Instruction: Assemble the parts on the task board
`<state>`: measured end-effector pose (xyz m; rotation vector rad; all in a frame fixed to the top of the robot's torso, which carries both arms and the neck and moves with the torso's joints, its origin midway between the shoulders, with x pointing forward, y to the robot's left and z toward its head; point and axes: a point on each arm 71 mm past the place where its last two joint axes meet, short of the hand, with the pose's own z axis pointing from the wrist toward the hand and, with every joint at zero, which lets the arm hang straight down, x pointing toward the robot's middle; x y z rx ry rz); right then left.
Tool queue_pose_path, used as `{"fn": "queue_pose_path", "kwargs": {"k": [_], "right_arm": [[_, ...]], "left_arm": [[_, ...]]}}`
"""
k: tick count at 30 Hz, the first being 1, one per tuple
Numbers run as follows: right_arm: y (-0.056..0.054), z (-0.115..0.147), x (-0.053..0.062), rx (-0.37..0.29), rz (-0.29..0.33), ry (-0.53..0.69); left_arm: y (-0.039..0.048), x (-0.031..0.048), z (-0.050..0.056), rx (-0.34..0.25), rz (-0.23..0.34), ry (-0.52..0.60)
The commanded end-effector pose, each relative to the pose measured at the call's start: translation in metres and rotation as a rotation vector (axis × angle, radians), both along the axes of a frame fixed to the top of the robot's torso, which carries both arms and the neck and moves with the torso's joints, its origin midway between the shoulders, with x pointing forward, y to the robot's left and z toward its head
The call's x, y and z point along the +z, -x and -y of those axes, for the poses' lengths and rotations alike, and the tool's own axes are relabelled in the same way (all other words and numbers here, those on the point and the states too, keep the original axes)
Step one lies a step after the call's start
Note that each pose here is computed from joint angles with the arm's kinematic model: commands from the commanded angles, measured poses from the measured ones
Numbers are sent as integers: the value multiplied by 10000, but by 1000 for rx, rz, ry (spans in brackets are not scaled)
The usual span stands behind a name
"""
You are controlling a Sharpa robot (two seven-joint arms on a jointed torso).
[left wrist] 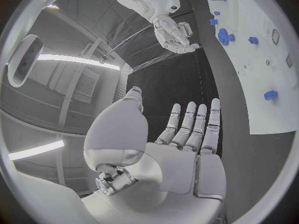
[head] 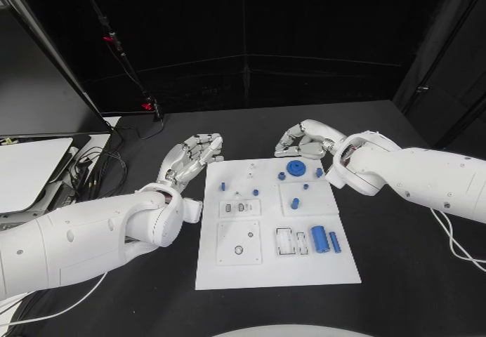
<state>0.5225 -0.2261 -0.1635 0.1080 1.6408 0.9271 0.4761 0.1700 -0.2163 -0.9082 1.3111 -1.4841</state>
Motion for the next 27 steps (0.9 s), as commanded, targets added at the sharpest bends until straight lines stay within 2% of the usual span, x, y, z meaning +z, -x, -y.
{"fn": "queue_pose_path", "kwargs": {"k": [1, 8, 27], "right_arm": [[5, -52, -62, 35, 107, 287], [-40, -136, -135, 21, 173, 420], [-136, -281, -360, 9, 145, 536]], "left_arm": [[72, 210, -1, -30, 296, 97], [73, 191, -12, -29, 290, 96], [75, 179, -34, -26, 286, 94]]}}
